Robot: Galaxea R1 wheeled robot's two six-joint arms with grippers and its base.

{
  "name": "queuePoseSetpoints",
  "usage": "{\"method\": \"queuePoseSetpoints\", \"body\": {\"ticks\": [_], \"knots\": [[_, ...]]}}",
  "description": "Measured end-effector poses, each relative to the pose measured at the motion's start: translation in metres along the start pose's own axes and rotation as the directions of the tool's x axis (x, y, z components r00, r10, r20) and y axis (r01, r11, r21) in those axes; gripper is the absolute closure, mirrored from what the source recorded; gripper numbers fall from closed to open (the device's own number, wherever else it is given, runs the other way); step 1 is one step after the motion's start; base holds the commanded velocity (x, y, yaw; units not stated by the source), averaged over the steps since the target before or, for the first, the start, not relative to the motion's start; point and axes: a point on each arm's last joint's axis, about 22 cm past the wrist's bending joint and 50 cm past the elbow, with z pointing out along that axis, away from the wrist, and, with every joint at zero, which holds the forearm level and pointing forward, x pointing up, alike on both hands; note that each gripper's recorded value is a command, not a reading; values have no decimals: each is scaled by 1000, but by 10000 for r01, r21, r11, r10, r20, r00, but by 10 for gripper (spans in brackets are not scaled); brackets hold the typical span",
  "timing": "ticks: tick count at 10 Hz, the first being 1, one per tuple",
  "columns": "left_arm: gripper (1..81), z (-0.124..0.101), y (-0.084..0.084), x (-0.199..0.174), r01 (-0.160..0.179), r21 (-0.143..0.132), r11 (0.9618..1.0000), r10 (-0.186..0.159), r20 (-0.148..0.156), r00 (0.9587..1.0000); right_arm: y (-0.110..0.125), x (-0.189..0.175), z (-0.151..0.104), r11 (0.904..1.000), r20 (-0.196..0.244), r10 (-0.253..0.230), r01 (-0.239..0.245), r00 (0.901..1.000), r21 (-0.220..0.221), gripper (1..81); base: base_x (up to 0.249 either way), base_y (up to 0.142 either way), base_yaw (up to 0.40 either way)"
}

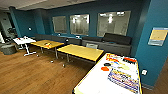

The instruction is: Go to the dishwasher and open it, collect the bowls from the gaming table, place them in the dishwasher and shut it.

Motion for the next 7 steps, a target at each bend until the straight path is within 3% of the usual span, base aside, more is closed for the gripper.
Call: {"method": "queuePoseSetpoints", "body": {"ticks": [5,7], "knots": [[10,-1,-3,1,-2,47,10000,2,-8,10000,-3,1,1,10000,-18,3,-3,10000,36,10,113,84,0],[10,0,2,2,-5,-35,10000,5,-29,10000,3,0,-1,10000,-17,-1,1,10000,-43,10,101,0,0]]}}
